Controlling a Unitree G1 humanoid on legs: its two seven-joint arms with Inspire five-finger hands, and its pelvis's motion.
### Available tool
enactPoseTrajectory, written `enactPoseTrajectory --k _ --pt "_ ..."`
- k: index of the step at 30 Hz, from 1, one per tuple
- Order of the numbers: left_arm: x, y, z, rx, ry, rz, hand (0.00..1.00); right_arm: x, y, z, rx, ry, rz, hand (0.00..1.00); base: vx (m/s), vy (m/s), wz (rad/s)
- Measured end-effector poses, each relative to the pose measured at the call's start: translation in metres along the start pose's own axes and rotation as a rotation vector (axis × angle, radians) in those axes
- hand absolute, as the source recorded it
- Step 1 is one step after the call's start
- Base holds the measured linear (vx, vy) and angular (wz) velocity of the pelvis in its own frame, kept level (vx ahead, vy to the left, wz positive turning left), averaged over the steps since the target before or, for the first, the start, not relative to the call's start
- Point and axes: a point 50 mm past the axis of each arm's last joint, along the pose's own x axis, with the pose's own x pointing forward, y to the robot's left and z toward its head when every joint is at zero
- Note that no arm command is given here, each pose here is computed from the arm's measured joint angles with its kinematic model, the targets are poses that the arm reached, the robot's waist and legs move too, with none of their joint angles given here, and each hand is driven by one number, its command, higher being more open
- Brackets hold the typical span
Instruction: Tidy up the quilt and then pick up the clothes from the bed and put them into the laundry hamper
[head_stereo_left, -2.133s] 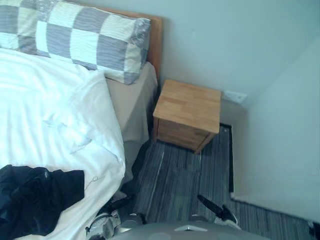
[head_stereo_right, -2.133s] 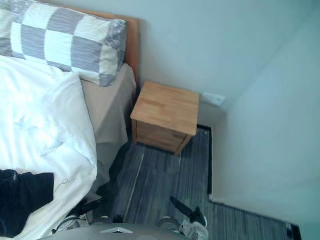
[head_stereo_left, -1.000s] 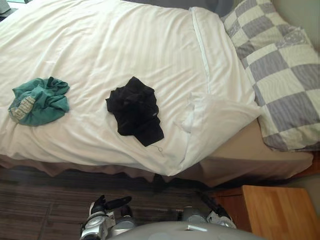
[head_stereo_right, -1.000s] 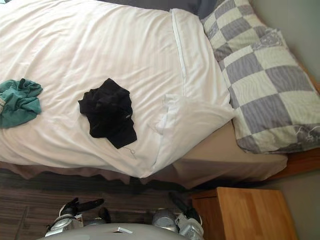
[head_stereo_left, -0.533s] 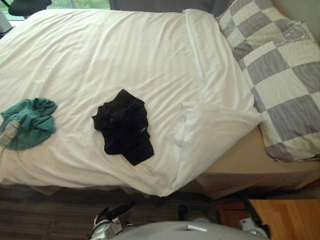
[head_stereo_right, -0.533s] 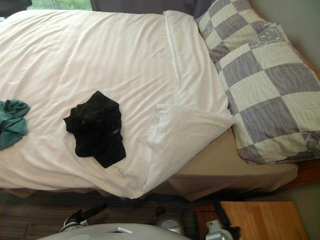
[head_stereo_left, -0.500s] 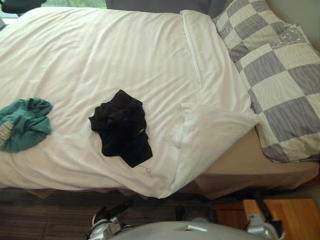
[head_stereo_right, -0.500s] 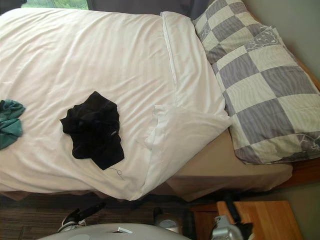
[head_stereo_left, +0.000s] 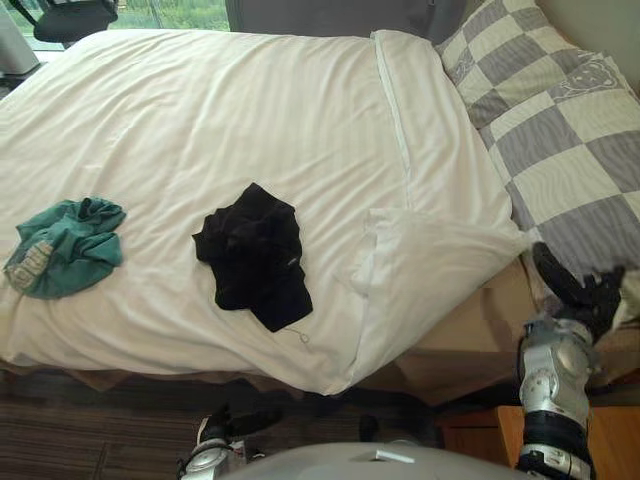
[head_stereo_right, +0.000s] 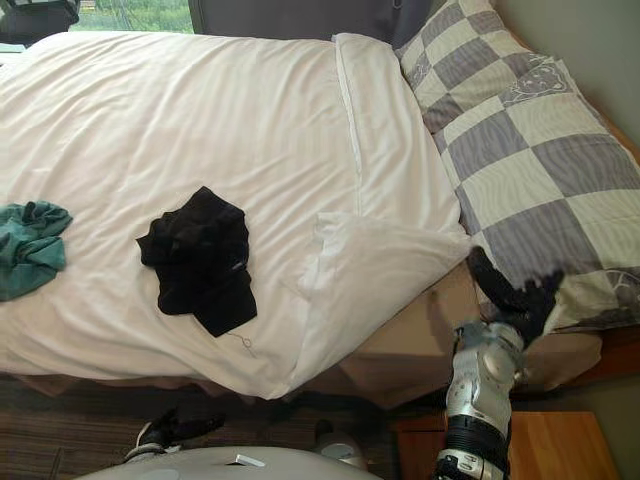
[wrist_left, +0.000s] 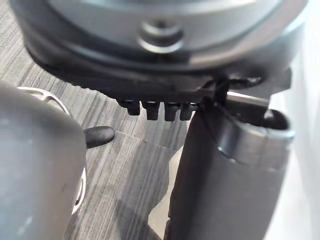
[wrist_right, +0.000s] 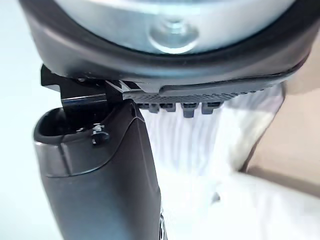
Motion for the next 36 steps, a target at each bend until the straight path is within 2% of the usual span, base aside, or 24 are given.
enactPoseTrajectory --k 3,9,15,22,23,27,29,31,36 --pt "0.001 0.002 0.004 0.019 -0.014 -0.005 1.0 0.004 0.02 0.011 -0.115 -0.054 0.151 1.0 -0.04 0.001 0.16" --pt "0.001 0.005 0.008 0.024 -0.033 -0.002 1.0 0.005 0.06 0.021 -0.204 -0.118 0.336 1.0 -0.01 0.017 0.19" --pt "0.001 0.004 0.018 0.039 -0.09 -0.007 1.0 0.008 0.087 0.014 -0.238 -0.089 0.425 1.0 -0.01 0.021 0.26" --pt "0.003 0.001 0.036 0.043 -0.161 -0.016 1.0 0.017 0.11 0.006 -0.464 -0.086 0.534 1.0 -0.04 0.021 0.16" --pt "0.003 0.0 0.04 0.05 -0.177 -0.02 1.0 0.02 0.116 0.006 -0.575 -0.114 0.561 0.0 -0.07 0.029 0.05" --pt "0.004 -0.004 0.054 0.098 -0.223 -0.041 1.0 0.038 0.13 0.013 -0.995 -0.239 0.602 0.0 -0.07 0.04 0.05" --pt "0.004 -0.004 0.057 0.121 -0.231 -0.045 1.0 0.042 0.132 0.017 -1.085 -0.268 0.604 0.0 -0.04 0.017 0.06" --pt "0.005 -0.004 0.058 0.121 -0.232 -0.045 1.0 0.044 0.132 0.02 -1.153 -0.294 0.599 0.0 -0.03 0.005 0.09" --pt "0.005 -0.005 0.06 0.119 -0.238 -0.051 1.0 0.042 0.114 0.022 -1.097 -0.297 0.524 0.0 -0.01 0.005 0.05"
